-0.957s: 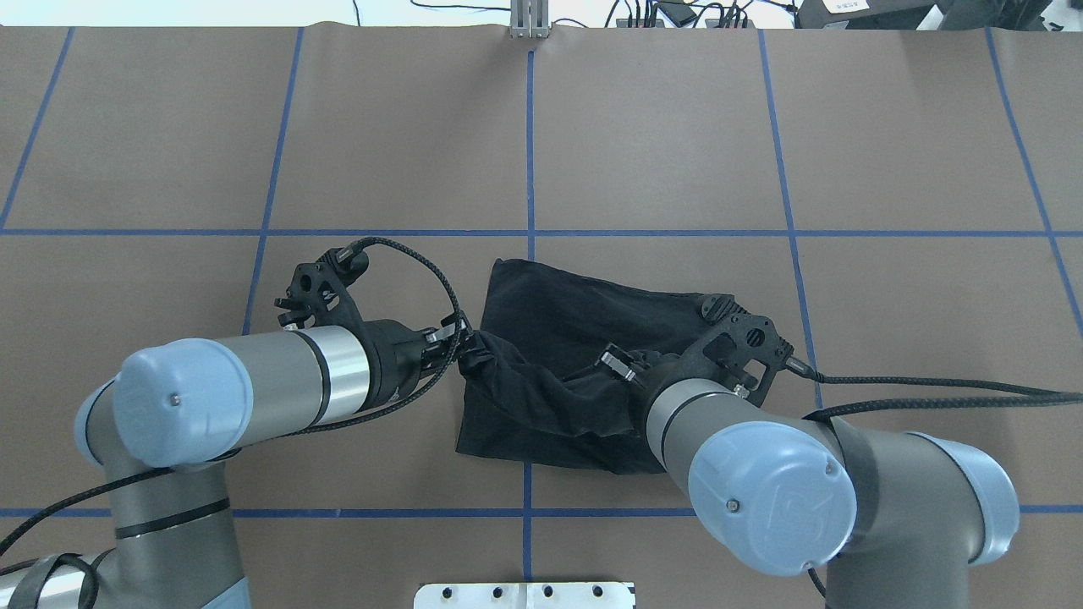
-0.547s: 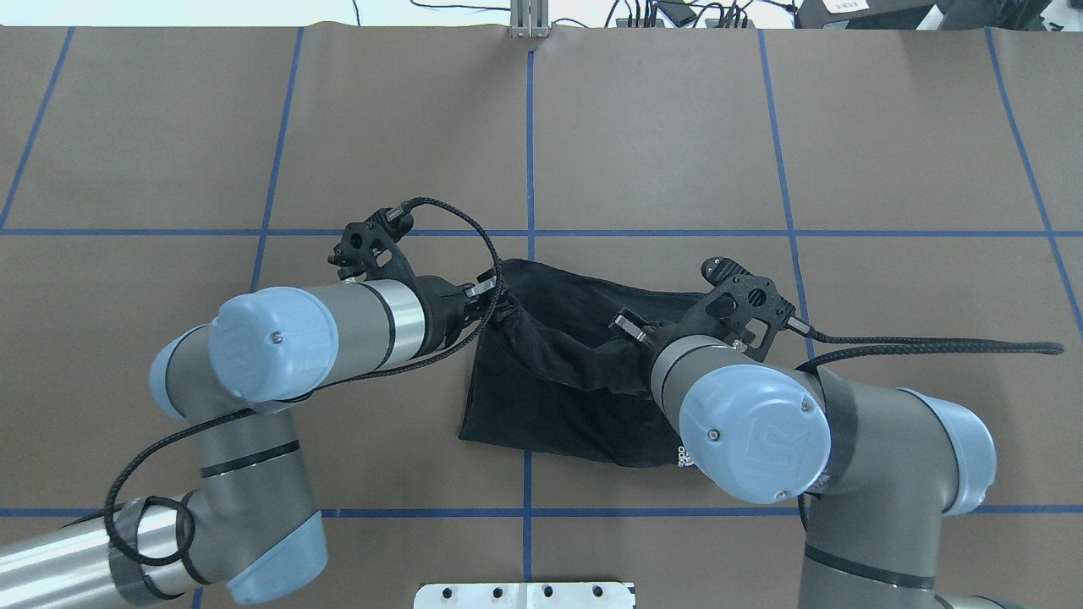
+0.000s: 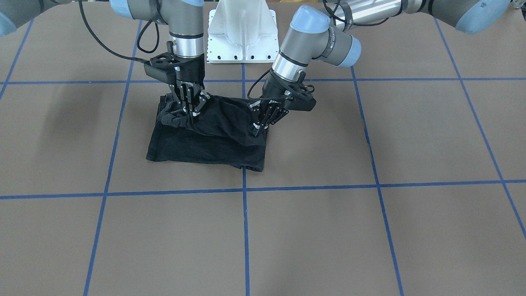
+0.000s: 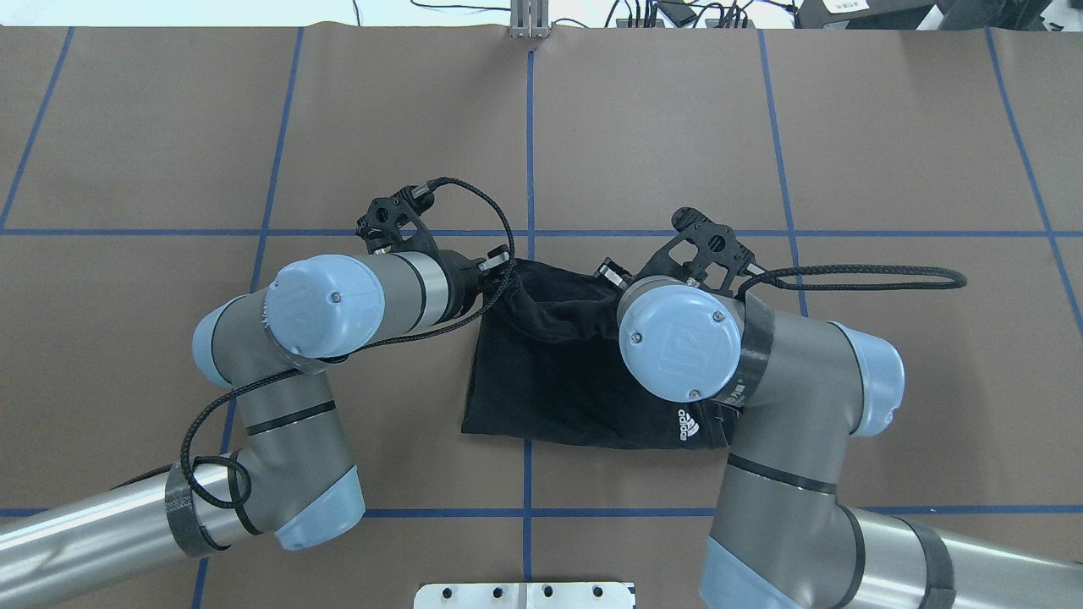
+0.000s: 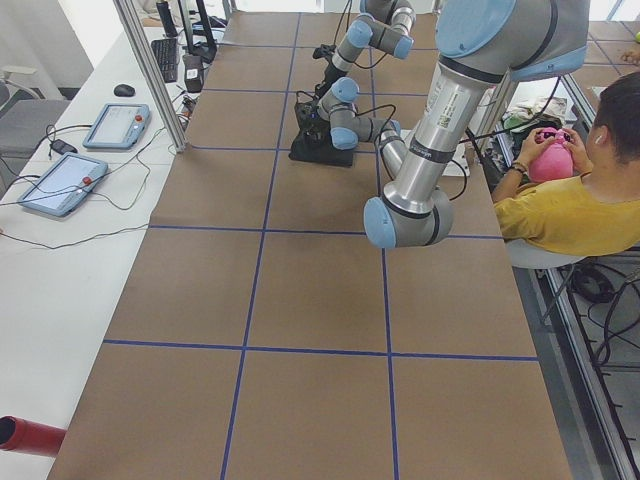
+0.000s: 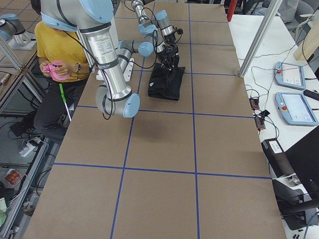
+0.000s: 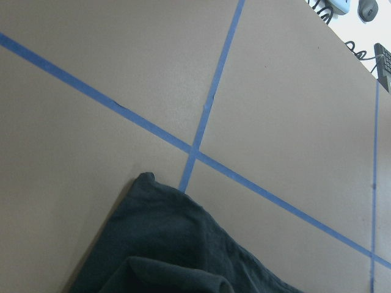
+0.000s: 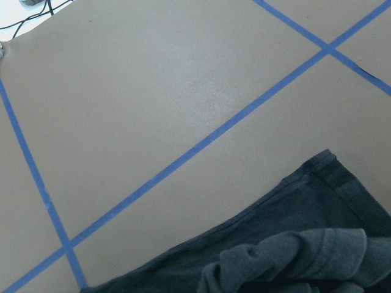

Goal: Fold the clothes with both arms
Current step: 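Fold the near edge with both grippers away from the robot over the shirt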

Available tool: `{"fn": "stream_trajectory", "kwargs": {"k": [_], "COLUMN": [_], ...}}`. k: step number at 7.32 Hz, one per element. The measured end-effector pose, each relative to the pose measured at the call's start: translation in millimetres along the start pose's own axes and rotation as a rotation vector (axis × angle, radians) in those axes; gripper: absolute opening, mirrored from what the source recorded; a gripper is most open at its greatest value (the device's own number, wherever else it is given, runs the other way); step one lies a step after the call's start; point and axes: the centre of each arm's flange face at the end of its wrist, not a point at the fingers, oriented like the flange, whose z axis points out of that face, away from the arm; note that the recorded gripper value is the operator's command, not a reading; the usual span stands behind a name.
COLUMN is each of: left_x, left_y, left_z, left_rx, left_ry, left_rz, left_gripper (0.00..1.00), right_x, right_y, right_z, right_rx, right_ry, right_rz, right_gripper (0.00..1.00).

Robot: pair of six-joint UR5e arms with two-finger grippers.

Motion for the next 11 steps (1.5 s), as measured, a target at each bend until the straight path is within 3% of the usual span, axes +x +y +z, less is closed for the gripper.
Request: {"fn": "stream_trajectory", "kwargs": {"k": [3, 4, 5, 7, 8, 10, 11], "left_x": [11.1, 9.9, 7.8, 7.4, 8.2, 11.7, 16.8], "left_y": [-1.6, -4.7, -7.6, -15.8, -22.9, -36.3, -47.1], "left_z": [36.8, 45.0, 49.4, 50.6, 49.2, 43.1, 32.4], "left_rx": [0.014, 0.020, 0.025, 0.031, 0.038, 0.039, 0.010], "left_ry": [-0.038, -0.052, -0.061, -0.067, -0.066, -0.061, -0.050], "left_rz": [0.004, 0.004, 0.015, 0.087, 0.103, 0.127, 0.167], "left_gripper": [0.00, 0.05, 0.40, 0.88, 0.98, 0.99, 0.99], "right_x": [-9.0, -10.4, -11.7, -15.8, -19.3, -24.3, -26.5], "right_y": [-15.6, -16.9, -19.7, -47.6, -71.0, -114.9, -128.9], "right_z": [33.3, 51.4, 67.5, 83.0, 84.4, 81.7, 76.2], "right_rx": [0.034, 0.037, 0.039, 0.007, -0.021, -0.076, -0.121], "right_ry": [0.043, 0.037, 0.026, 0.033, 0.043, 0.056, 0.052], "right_rz": [-0.013, -0.024, -0.039, -0.090, -0.119, -0.184, -0.218], "right_gripper": [0.00, 0.00, 0.32, 1.00, 1.00, 1.00, 1.00]}}
